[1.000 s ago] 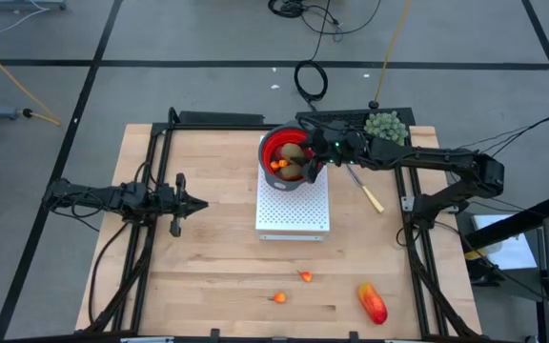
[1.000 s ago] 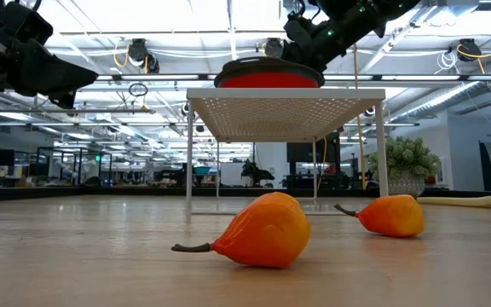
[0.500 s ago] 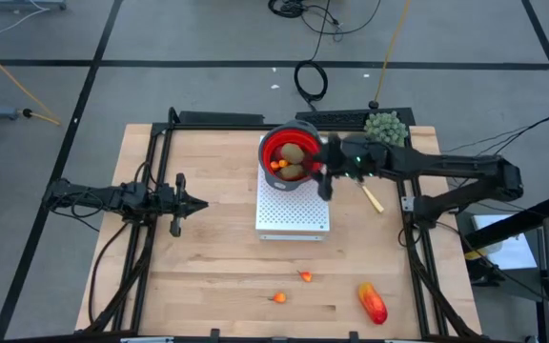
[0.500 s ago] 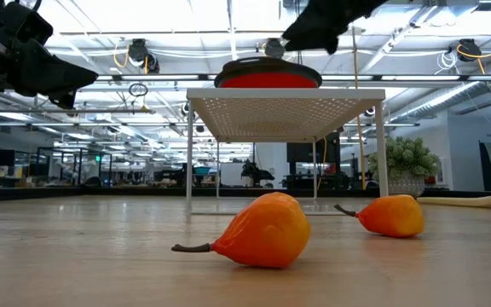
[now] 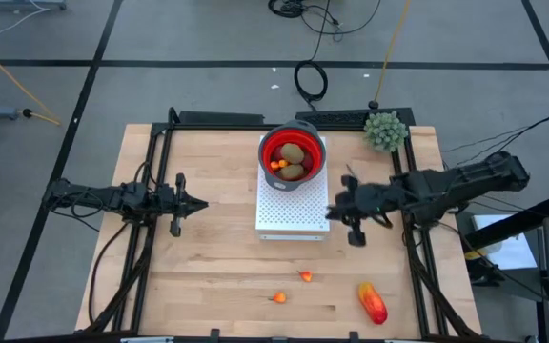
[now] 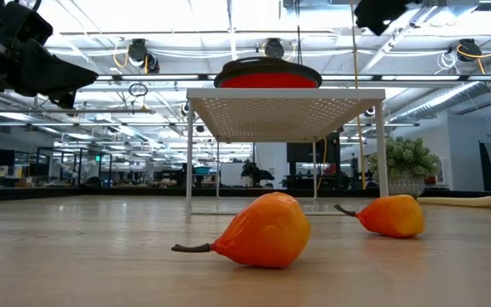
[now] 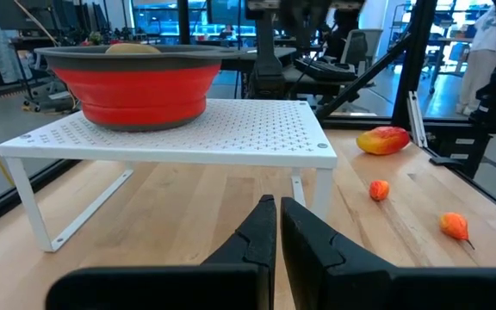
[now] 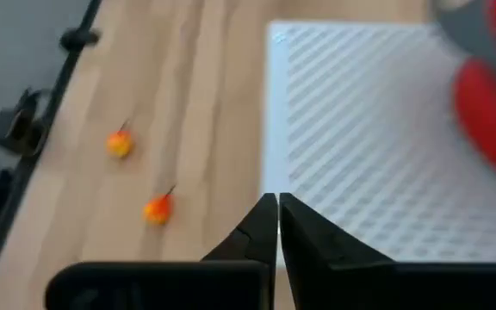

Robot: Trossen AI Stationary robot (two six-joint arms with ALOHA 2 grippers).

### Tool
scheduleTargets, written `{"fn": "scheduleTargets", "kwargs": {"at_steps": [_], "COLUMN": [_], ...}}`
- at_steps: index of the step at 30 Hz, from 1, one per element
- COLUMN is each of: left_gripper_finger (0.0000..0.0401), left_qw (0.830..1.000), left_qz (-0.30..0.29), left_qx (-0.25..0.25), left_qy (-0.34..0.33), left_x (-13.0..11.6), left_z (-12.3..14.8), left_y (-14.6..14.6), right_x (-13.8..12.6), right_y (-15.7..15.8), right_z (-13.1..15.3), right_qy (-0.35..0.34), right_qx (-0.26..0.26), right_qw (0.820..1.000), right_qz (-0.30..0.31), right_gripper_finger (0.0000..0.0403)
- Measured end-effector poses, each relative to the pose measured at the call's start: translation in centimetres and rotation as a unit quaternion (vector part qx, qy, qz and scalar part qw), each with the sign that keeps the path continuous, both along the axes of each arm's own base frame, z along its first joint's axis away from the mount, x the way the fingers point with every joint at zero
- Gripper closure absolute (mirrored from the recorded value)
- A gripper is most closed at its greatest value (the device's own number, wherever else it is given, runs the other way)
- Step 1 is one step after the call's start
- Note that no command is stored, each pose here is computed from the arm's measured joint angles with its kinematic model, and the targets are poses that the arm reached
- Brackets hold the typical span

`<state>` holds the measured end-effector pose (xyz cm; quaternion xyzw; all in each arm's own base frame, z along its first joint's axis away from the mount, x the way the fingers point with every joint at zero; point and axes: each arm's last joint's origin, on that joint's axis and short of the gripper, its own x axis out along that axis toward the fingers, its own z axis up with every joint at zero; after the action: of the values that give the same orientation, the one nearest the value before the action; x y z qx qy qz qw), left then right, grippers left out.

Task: Pick & Place Fruit
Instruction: Put the orange mango into the red strainer bowl

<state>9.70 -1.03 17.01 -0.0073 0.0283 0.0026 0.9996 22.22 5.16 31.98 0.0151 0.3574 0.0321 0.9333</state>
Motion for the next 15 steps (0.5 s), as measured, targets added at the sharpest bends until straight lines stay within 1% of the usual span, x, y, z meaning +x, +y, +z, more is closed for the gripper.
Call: {"fn": "scheduleTargets", "kwargs": {"at_steps": [6, 9, 15], "left_gripper_finger": [0.0382, 0.0382, 0.0382], "left_qw": [1.000, 1.000, 1.000], "left_qz": [0.000, 0.000, 0.000], "left_qx": [0.001, 0.001, 0.001], "left_qy": [0.000, 0.000, 0.000], "left_x": [0.0, 0.0, 0.0], "left_z": [0.0, 0.0, 0.0], "left_y": [0.0, 0.0, 0.0], "right_x": [-1.5, -2.5, -4.1], "right_y": [3.6, 5.3, 8.4], "right_z": [-0.4, -0.5, -1.3], "right_qy": [0.034, 0.039, 0.071], "right_qx": [0.039, 0.048, 0.082], "right_qw": [0.998, 0.998, 0.994], "right_qz": [0.037, 0.029, 0.013], "right_gripper_finger": [0.0401, 0.0401, 0.0402]}}
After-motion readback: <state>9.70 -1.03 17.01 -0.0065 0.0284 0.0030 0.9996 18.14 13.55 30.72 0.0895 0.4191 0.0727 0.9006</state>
